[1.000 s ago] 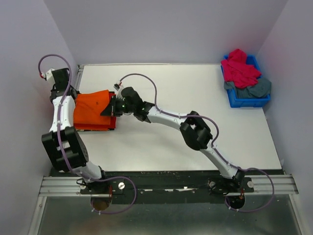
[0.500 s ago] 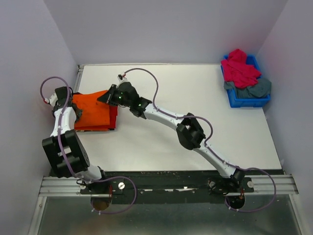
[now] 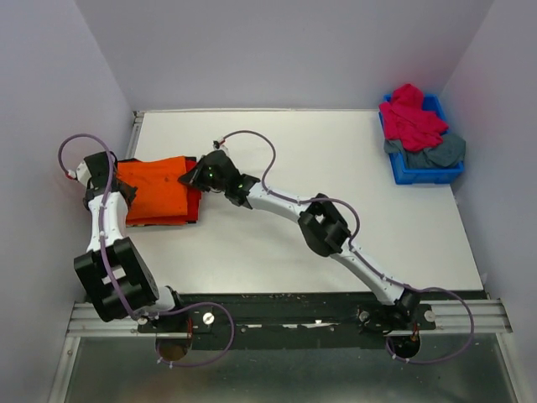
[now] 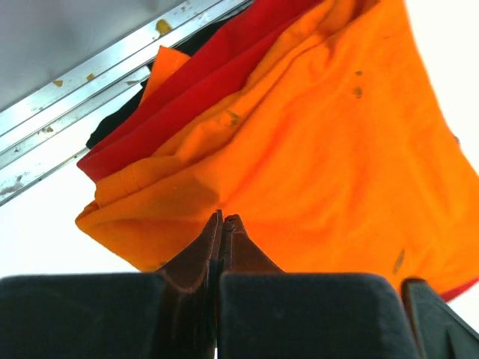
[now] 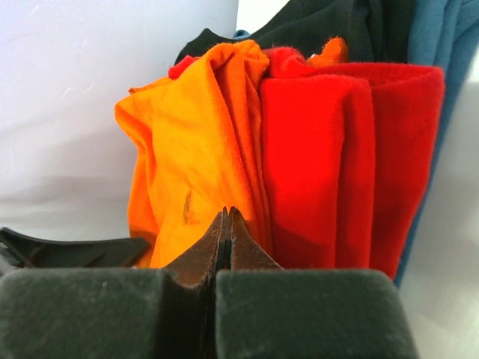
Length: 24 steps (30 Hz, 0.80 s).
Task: Fold and stack the t-shirts
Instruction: Smooth out wrinkles on the folded tshirt
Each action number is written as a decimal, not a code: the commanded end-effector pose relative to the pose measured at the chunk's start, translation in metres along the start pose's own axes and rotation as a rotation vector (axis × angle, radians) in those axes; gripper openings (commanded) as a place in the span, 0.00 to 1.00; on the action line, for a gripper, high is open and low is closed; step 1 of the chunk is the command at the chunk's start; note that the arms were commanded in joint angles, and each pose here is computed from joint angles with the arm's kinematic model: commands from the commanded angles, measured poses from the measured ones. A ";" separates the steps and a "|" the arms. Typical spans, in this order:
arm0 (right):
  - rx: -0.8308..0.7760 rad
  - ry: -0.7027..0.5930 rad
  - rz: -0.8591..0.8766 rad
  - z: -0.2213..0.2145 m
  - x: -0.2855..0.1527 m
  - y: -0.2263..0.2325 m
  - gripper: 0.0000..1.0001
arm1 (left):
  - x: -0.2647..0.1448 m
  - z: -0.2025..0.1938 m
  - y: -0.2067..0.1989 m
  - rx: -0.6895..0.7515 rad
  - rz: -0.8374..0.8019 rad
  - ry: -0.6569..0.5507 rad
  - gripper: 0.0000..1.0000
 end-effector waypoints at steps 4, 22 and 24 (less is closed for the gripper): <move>-0.281 -0.122 0.129 0.043 -0.058 0.068 0.01 | -0.055 0.014 -0.042 0.087 -0.243 -0.073 0.00; -0.539 -0.334 -0.116 0.102 -0.353 -0.063 1.00 | -0.138 -0.196 -0.136 0.505 -0.989 0.151 0.99; -0.571 -0.350 -0.179 0.099 -0.382 -0.080 1.00 | -0.140 -0.212 -0.133 0.538 -1.013 0.126 0.99</move>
Point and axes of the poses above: each gripper's point midway between its finger pads, its own x axis out along the fingers, its own y axis along the line the jaws close on, z = x × y, the point moved 10 cm from there along -x, back along the fingers, and after that the axes turned 1 degree about -x, right-handed, at the moved point
